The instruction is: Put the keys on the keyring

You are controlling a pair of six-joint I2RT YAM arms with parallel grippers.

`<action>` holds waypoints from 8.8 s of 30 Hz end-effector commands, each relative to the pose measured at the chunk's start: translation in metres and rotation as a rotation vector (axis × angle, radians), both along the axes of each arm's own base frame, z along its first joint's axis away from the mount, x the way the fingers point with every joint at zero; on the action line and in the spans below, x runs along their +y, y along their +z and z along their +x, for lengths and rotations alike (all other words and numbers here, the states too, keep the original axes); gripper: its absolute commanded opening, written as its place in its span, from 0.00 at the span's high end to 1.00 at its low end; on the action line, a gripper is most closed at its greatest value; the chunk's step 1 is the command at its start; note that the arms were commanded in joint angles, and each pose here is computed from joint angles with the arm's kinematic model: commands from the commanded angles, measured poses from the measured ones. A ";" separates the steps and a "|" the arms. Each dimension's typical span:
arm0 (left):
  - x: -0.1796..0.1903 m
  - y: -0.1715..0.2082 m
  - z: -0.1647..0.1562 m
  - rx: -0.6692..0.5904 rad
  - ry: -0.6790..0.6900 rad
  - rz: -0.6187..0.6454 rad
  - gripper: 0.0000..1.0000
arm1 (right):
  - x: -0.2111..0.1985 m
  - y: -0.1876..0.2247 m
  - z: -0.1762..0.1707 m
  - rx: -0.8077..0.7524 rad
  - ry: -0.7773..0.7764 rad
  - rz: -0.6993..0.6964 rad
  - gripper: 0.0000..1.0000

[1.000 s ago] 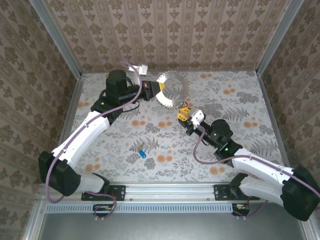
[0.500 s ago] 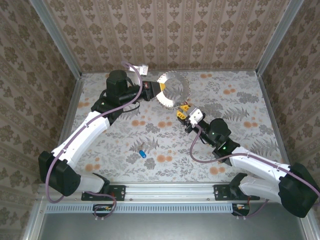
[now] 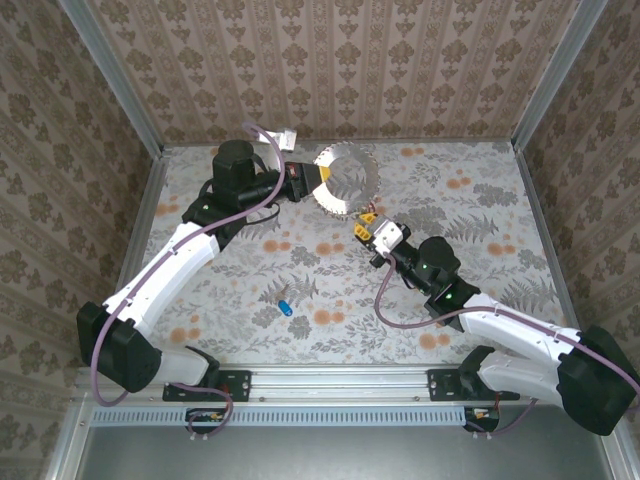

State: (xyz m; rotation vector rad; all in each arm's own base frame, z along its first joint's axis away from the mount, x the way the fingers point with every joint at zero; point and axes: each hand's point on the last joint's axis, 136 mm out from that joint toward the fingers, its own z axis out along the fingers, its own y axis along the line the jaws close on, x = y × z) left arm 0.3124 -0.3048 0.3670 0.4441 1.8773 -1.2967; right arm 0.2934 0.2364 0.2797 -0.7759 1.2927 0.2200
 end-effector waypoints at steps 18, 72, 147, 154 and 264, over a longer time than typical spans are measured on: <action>0.001 0.025 -0.011 -0.057 -0.008 -0.042 1.00 | -0.002 0.018 0.009 -0.097 -0.055 -0.061 0.79; 0.005 0.018 -0.004 -0.029 0.058 -0.044 1.00 | -0.010 0.027 0.014 -0.054 -0.046 0.067 1.00; 0.063 -0.127 -0.048 -0.392 0.109 0.294 0.44 | 0.052 -0.074 -0.040 0.297 0.537 -0.255 1.00; 0.045 -0.121 -0.070 -0.535 -0.140 0.268 0.48 | 0.045 -0.052 -0.039 0.320 0.641 -0.143 1.00; 0.063 -0.108 0.016 -0.742 0.045 0.147 1.00 | 0.095 -0.096 -0.108 0.509 0.759 -0.392 0.75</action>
